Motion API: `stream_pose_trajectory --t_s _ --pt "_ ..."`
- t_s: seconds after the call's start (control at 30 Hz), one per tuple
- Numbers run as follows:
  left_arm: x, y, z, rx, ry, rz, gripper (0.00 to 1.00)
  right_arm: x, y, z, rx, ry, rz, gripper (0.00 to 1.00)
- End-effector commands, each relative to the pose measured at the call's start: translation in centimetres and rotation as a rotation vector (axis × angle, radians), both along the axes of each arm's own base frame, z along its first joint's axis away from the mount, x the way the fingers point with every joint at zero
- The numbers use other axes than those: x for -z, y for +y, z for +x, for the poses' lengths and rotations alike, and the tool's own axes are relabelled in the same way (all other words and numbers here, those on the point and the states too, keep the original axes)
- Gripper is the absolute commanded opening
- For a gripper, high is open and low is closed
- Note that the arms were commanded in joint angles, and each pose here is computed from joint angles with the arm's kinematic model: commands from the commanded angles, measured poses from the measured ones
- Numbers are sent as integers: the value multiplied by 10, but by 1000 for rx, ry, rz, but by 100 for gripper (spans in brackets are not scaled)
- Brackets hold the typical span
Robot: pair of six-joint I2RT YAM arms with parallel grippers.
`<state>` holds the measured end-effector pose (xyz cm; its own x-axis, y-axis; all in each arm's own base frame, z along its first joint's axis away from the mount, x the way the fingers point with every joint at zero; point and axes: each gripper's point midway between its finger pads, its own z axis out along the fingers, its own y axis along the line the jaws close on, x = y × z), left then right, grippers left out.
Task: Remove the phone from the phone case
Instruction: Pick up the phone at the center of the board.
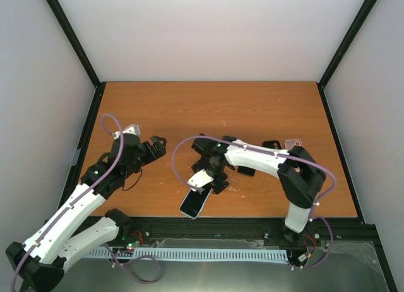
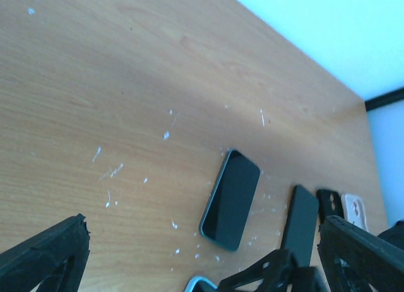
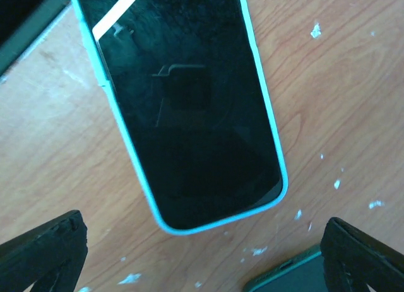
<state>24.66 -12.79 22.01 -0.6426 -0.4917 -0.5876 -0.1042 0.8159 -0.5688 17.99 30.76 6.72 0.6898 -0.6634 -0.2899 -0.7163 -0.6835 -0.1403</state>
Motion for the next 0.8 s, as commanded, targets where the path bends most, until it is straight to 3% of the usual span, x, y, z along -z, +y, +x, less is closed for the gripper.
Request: stream_pose_trajectory --t_s 0.0,0.37,0.57,0.77 --pt "-14 11 13 -27 -49 -59 99 18 17 10 -105 -71 -48 100" --pt "-12 15 19 -1 -68 -52 99 57 26 1 -188 -34 -162 100" --pt "-8 15 16 1 -65 -55 100 66 6 -24 -246 -5 -288 91" --pt "-5 14 15 5 -62 -67 100 65 -1 -44 -216 55 -350 90"
